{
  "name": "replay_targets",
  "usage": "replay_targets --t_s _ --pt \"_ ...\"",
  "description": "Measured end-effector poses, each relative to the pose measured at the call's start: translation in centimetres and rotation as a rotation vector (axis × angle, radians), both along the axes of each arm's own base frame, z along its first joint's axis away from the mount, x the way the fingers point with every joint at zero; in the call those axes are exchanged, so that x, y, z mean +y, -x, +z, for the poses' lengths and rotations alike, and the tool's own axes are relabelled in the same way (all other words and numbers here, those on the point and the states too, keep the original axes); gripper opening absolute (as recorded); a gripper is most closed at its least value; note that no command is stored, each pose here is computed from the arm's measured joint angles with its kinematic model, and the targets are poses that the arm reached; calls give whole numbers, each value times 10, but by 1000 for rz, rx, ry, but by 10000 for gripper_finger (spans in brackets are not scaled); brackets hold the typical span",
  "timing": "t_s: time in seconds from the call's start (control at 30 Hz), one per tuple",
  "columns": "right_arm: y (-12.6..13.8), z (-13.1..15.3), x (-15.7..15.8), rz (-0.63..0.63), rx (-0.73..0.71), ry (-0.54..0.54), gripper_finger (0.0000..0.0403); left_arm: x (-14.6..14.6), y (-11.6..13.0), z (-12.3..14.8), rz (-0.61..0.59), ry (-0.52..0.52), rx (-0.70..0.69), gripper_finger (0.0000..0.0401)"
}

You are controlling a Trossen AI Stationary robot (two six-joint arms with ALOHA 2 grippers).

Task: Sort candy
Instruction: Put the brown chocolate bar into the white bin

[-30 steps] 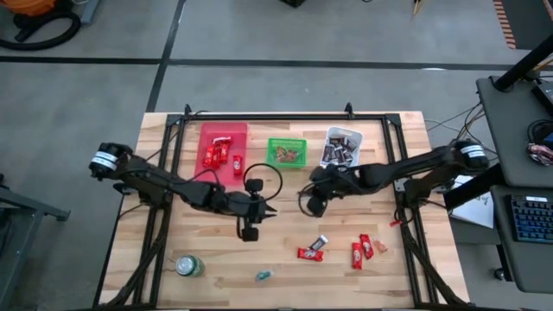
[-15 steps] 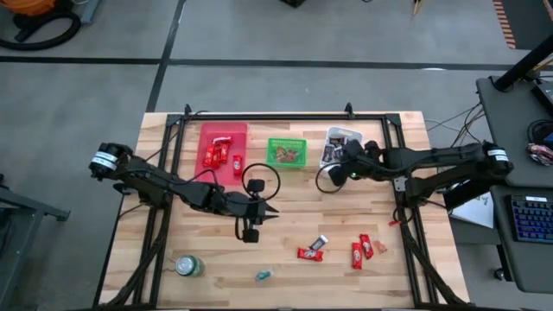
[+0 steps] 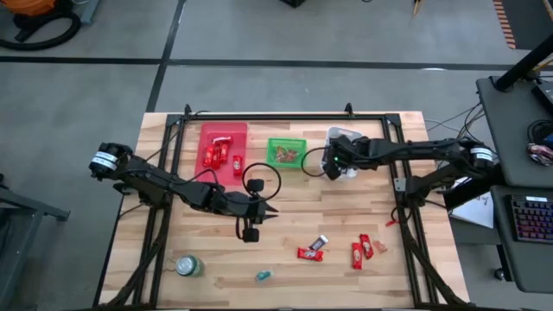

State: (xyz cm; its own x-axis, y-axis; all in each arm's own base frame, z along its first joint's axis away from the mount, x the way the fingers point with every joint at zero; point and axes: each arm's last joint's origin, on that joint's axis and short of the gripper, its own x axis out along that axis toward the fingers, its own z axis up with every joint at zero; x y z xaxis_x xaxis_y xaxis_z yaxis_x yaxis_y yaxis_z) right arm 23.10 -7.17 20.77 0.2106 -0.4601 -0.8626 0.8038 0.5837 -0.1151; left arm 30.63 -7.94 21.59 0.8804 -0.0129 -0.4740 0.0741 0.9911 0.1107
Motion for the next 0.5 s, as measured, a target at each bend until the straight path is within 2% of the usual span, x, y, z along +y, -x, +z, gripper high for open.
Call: replay_targets --t_s 0.2,0.33,0.5 --pt "2 -3 -7 -39 19 -11 18 1 2 -4 38 51 47 38" --pt "3 -2 -7 -40 9 -24 49 1 5 -8 81 108 99 48" --pt "3 -2 -6 -39 6 -25 95 -3 10 -8 114 120 245 86"
